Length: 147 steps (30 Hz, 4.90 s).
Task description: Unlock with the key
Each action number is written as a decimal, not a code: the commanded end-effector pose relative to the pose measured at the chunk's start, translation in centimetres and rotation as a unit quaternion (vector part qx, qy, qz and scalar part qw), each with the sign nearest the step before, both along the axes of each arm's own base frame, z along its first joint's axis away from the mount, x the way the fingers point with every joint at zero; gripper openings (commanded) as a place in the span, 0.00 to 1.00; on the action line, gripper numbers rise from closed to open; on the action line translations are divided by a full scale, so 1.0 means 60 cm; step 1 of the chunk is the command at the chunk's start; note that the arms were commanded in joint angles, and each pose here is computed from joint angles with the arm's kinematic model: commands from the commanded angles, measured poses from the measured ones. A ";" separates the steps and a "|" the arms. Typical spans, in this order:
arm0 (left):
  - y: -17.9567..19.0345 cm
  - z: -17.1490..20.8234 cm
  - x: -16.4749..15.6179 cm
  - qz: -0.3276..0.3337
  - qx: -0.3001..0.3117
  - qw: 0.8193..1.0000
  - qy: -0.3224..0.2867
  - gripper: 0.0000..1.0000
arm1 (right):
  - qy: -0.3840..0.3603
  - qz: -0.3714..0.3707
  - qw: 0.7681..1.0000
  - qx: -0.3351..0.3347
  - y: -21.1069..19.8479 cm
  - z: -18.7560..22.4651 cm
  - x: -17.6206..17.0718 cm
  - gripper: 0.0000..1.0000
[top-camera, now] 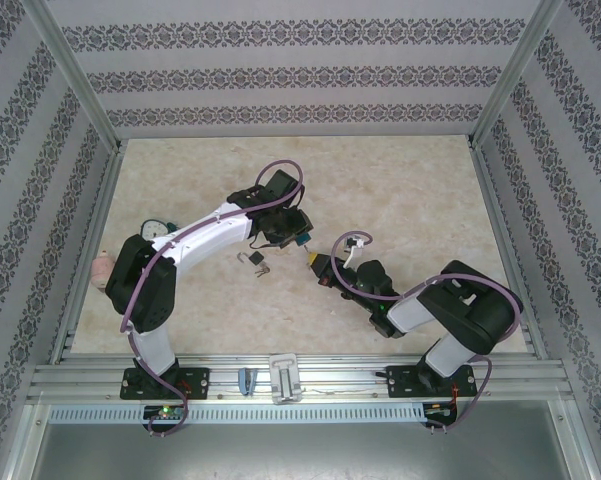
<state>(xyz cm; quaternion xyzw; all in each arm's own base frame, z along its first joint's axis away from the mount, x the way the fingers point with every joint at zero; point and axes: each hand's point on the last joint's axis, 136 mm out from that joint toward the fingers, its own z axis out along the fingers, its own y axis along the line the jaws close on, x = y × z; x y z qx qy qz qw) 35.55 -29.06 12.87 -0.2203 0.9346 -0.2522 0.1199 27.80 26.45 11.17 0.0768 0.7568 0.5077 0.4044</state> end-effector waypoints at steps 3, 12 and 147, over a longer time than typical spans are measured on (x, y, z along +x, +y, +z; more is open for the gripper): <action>-0.004 0.014 0.010 0.008 -0.022 1.000 -0.011 0.40 | -0.030 -0.009 0.999 0.016 0.004 0.023 0.005 0.00; -0.006 0.014 0.010 0.007 -0.026 1.000 -0.009 0.40 | -0.028 -0.011 0.999 0.014 0.004 0.020 0.007 0.00; -0.057 0.004 -0.010 -0.025 0.002 1.000 0.008 0.33 | -0.005 -0.100 0.995 -0.014 -0.029 0.040 0.061 0.00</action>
